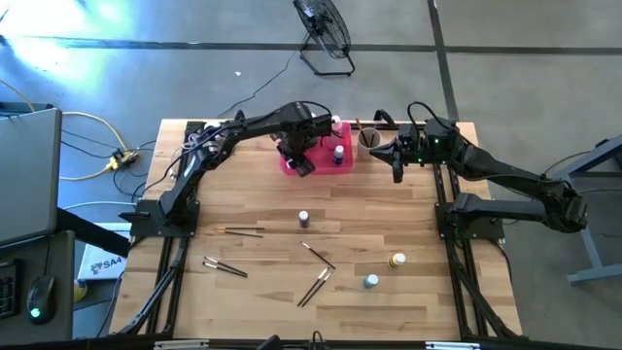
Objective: Pick & Place Paint Supplies
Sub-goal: Put the small pink paint bottle into the pink bin
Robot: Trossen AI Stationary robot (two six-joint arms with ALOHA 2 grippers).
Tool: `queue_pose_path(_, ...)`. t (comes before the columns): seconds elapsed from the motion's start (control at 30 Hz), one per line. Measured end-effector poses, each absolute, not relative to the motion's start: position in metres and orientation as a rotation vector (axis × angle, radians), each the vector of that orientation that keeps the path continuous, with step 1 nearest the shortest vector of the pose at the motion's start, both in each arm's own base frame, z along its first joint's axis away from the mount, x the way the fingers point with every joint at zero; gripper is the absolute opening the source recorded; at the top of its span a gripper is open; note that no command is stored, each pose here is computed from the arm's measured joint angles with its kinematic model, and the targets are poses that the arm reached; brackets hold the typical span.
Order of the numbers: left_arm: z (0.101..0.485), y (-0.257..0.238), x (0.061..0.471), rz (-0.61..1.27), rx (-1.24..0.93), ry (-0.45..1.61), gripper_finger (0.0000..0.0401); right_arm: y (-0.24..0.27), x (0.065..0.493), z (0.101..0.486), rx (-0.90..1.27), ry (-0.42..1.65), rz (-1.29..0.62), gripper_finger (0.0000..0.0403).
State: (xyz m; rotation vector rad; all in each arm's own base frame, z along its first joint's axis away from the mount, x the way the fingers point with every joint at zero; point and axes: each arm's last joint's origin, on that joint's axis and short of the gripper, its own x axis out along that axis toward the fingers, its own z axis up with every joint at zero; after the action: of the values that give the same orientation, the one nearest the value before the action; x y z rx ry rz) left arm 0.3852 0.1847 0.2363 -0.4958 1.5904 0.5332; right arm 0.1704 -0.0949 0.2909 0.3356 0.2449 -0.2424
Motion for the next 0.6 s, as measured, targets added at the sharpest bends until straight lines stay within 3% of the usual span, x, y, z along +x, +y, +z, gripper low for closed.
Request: queue_pose_path(0.6,0.257,0.186,0.39,0.519,-0.5,1.507,0.0132,-0.095,0.17,0.291,0.336,0.245,-0.243,0.0004)
